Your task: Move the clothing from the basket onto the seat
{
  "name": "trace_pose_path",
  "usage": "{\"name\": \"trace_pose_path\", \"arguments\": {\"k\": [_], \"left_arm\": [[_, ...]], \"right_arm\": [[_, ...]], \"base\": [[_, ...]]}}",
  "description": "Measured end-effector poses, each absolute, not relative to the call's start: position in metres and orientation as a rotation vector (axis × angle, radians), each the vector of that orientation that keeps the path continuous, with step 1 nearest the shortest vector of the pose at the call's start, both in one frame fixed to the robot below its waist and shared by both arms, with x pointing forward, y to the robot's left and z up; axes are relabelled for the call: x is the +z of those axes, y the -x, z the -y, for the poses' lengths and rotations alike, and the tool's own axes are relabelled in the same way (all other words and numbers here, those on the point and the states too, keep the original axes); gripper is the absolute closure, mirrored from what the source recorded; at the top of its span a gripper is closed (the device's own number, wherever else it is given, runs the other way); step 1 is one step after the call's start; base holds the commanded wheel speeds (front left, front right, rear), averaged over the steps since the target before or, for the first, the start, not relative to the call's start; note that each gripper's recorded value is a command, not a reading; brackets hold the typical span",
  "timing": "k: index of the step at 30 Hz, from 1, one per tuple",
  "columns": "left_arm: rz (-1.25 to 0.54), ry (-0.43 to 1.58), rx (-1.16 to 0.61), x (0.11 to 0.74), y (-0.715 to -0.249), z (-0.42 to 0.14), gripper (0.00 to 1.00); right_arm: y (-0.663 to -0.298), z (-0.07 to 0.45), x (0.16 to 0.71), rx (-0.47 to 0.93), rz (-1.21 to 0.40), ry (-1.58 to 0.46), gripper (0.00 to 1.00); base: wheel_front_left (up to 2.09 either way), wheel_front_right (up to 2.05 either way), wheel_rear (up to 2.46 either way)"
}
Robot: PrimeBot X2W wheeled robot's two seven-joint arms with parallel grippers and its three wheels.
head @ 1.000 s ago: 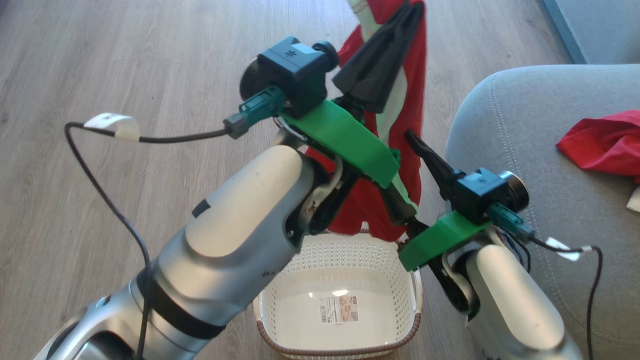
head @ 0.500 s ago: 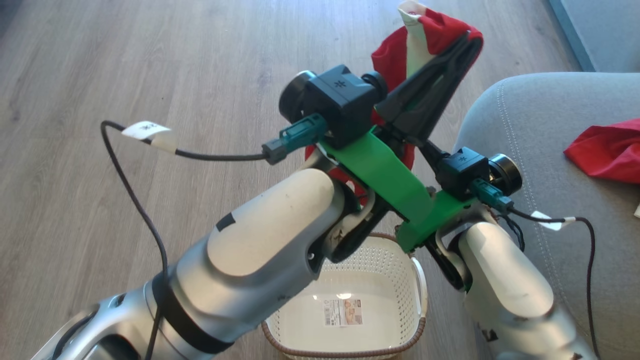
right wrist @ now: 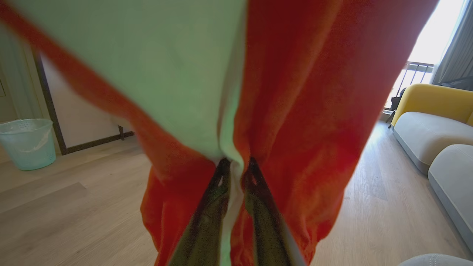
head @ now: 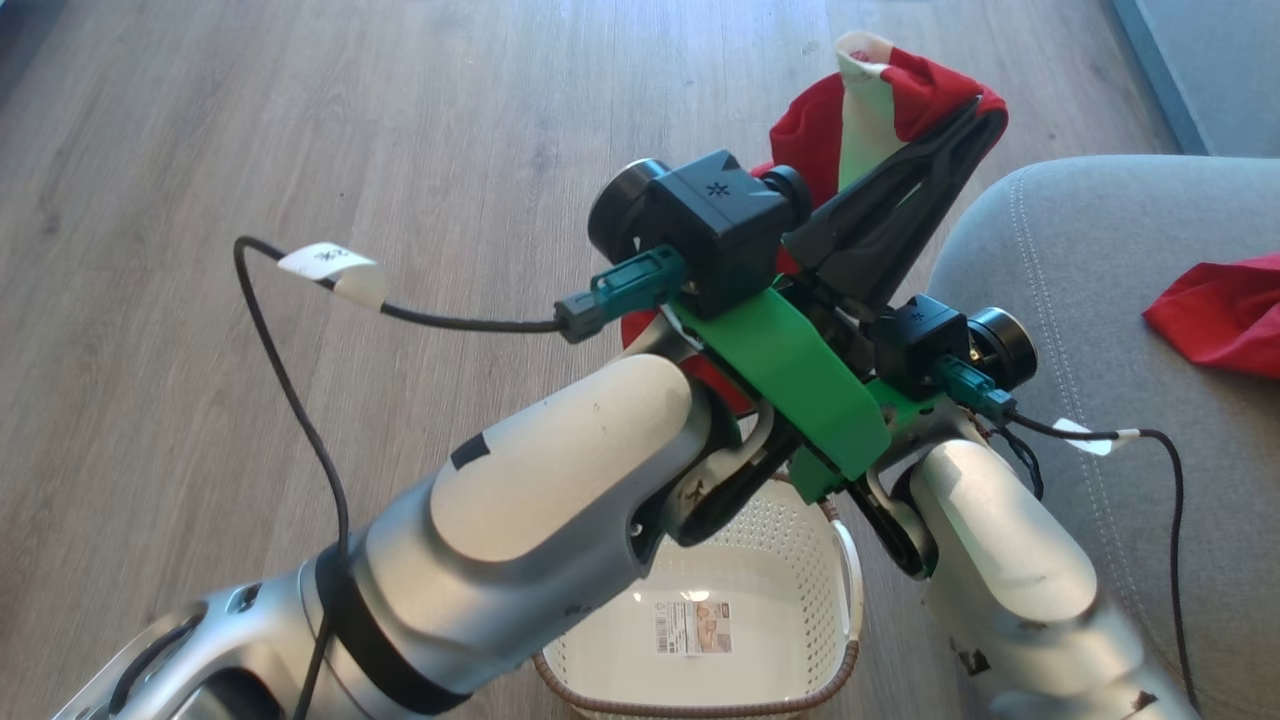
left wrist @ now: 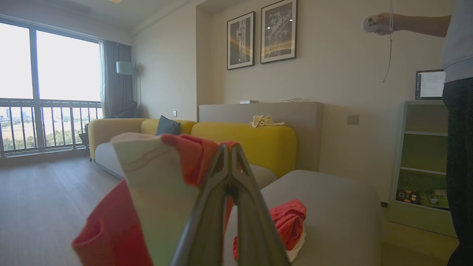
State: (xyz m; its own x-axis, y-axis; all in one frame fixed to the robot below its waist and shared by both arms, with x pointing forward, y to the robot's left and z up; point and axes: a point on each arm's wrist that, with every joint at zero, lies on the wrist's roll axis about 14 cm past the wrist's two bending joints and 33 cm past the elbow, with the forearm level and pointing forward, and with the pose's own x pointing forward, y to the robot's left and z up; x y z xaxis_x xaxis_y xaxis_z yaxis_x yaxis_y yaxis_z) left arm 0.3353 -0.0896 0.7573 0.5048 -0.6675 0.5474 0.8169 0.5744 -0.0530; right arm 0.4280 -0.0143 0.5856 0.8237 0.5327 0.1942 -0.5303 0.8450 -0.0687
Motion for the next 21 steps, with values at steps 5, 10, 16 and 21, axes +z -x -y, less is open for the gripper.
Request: {"name": "trace_pose_path", "arguments": {"k": [5,10,16,21], "left_arm": [[0.511,0.325,-0.912,0.758,-0.334,0.089,1.00],[0.516,0.325,-0.911,0.760,-0.333,0.088,1.00],[0.514,0.334,-0.883,0.761,-0.337,0.083,1.00],[0.488,0.342,-0.834,0.753,-0.351,0.076,1.00]], "right_arm": [[-0.428,0.015,0.588,0.561,0.222,0.006,1.00],[-0.432,0.027,0.593,0.522,0.231,-0.043,1.00],[-0.435,0.041,0.606,0.475,0.245,-0.214,1.00],[-0.438,0.057,0.631,0.434,0.317,-0.304,1.00]], "base": [[0.00,0.00,0.00],[0.00,0.00,0.00],[0.00,0.00,0.00],[0.00,0.00,0.00]]}}
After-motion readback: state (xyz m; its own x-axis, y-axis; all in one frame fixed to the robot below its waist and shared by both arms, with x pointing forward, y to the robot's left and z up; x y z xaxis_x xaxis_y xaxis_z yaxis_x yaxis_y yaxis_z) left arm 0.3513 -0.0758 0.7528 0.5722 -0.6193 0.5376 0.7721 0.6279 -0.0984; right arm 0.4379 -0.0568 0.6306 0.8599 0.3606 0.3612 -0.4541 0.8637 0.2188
